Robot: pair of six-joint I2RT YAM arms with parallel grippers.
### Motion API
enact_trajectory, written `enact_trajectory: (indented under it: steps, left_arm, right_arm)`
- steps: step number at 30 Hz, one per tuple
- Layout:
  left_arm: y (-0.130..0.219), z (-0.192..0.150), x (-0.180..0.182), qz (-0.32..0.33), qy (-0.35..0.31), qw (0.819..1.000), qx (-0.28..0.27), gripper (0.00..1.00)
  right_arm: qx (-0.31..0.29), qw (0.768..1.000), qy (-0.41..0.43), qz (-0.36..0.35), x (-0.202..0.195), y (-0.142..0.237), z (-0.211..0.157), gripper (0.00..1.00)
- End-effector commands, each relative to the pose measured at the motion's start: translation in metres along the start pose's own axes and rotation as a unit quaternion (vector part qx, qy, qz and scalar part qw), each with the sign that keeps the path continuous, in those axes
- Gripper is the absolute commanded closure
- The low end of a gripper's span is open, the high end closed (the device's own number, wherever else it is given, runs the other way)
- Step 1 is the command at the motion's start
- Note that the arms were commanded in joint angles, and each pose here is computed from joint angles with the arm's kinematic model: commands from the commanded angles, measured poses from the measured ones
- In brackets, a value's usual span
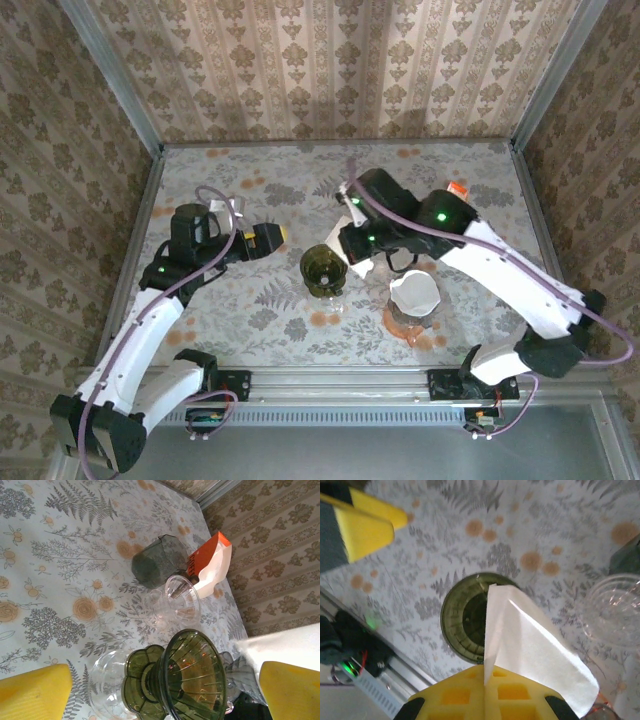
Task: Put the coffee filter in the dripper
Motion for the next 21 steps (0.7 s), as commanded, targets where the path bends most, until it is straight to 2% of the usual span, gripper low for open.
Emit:
enact_trajectory:
  steps: [1, 4, 8, 21]
  left_arm:
    - [0.005, 0.001, -0.007, -0.009, -0.020, 1.000, 0.003, 0.04]
    - [0.007, -0.002, -0.006, -0.007, -0.023, 1.000, 0.009, 0.08]
    - [0.009, -0.006, -0.006, -0.008, -0.026, 1.000, 0.012, 0.09]
    - [0.013, -0.013, -0.013, -0.036, -0.025, 0.999, 0.017, 0.09]
  right_arm:
    - [0.055, 0.998, 0.025, -0.026, 0.003, -0.002, -0.013, 1.00]
    - [0.086, 0.995, 0.042, -0.044, 0.012, -0.013, -0.016, 1.00]
    - [0.112, 0.991, 0.047, -0.062, 0.016, -0.028, -0.017, 1.00]
    - [0.142, 0.986, 0.061, -0.060, 0.034, -0.074, -0.013, 1.00]
Point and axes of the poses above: each hand's point on the last joint's axis, 136 mm out from that joint toward the fingers, its own y axis back along the fingers, its own x axis along the line the jaws close on, z = x × y, the point moved 3 cm from there along y, back along the fingers, and after that the axes turned 4 degrees about -y, right-handed, at the moved point
